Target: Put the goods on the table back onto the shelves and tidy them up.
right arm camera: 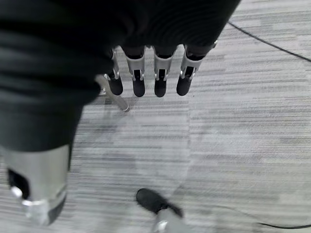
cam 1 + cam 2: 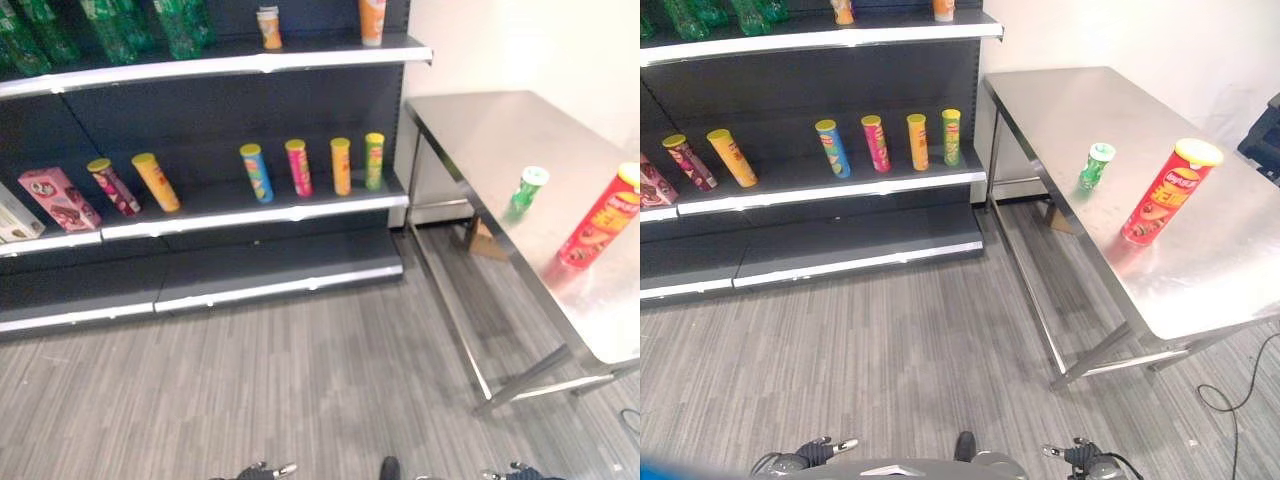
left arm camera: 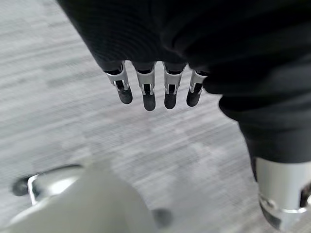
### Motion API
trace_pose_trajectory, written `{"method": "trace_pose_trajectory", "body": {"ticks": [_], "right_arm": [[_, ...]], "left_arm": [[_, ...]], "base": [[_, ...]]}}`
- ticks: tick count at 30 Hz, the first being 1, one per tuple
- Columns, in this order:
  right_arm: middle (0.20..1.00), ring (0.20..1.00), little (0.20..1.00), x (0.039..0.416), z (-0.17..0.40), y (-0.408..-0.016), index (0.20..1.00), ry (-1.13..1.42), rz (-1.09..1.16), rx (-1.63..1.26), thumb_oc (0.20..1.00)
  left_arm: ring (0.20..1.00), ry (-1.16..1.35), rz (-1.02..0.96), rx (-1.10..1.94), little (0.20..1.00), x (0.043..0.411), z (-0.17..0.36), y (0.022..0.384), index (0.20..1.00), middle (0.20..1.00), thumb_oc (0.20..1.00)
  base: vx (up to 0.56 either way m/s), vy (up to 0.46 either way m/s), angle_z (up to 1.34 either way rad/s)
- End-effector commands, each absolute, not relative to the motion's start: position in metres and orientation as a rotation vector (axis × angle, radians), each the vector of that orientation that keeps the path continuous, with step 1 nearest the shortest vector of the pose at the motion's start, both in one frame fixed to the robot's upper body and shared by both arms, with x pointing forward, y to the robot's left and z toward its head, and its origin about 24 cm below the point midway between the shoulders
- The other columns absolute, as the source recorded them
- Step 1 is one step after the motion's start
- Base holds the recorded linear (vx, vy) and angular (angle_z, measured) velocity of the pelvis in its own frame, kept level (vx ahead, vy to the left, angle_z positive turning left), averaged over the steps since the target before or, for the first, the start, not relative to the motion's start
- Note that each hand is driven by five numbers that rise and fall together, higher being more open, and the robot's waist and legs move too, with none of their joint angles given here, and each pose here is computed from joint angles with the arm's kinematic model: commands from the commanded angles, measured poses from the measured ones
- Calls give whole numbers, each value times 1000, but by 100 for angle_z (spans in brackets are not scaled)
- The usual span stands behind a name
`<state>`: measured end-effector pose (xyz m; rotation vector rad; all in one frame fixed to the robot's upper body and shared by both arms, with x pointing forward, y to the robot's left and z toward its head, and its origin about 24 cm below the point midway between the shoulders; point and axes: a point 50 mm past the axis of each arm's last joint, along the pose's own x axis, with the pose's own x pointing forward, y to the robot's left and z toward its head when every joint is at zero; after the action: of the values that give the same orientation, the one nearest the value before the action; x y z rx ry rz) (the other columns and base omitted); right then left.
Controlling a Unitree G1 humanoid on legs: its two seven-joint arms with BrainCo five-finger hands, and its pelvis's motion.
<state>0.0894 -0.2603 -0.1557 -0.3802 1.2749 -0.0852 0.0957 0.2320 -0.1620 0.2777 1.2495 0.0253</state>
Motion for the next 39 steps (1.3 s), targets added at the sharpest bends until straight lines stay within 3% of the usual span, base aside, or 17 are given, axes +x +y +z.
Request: {"method": "trace_pose_trajectory", "body": {"ticks": [1,16,21,30,31,35,38,39], "right_arm": [[1000,1000,1000,86,-154,-268,1000,1280,-129,-374,1000],[1000,1000,1000,85,-154,-270,1000,1282,-147,-389,1000],[1000,1000,1000,80,-150,-284,1000,1285,-273,-322,1000],[1000,1000,1000,26,-116,-368,1000,1278,-780,-179,1000],[1000,1000,1000,25,-101,-389,1000,1186,-920,-122,1000],[1000,1000,1000,25,-73,-422,1000,1002,-1096,-51,1000],[1000,1000,1000,68,-13,-464,1000,610,-1144,-37,1000],[1000,1000,1000,67,-13,-464,1000,610,-1145,-38,1000]], "left_arm": [[1000,1208,48,335,1000,106,-155,248,1000,1000,1000],[1000,1234,68,328,1000,96,-157,251,1000,1000,1000],[1000,1198,115,323,1000,104,-151,262,1000,1000,1000],[1000,1197,136,368,1000,104,-145,281,1000,1000,1000],[1000,1207,134,366,1000,101,-146,281,1000,1000,1000],[1000,1227,128,365,1000,96,-148,280,1000,1000,1000],[1000,1242,131,344,1000,91,-149,279,1000,1000,1000],[1000,1242,130,344,1000,91,-149,279,1000,1000,1000]], "base": [[165,-3,-43],[215,142,-29],[73,167,-44],[40,155,-32],[37,64,-18],[60,62,-11],[43,-43,-23],[40,-53,-34]]}}
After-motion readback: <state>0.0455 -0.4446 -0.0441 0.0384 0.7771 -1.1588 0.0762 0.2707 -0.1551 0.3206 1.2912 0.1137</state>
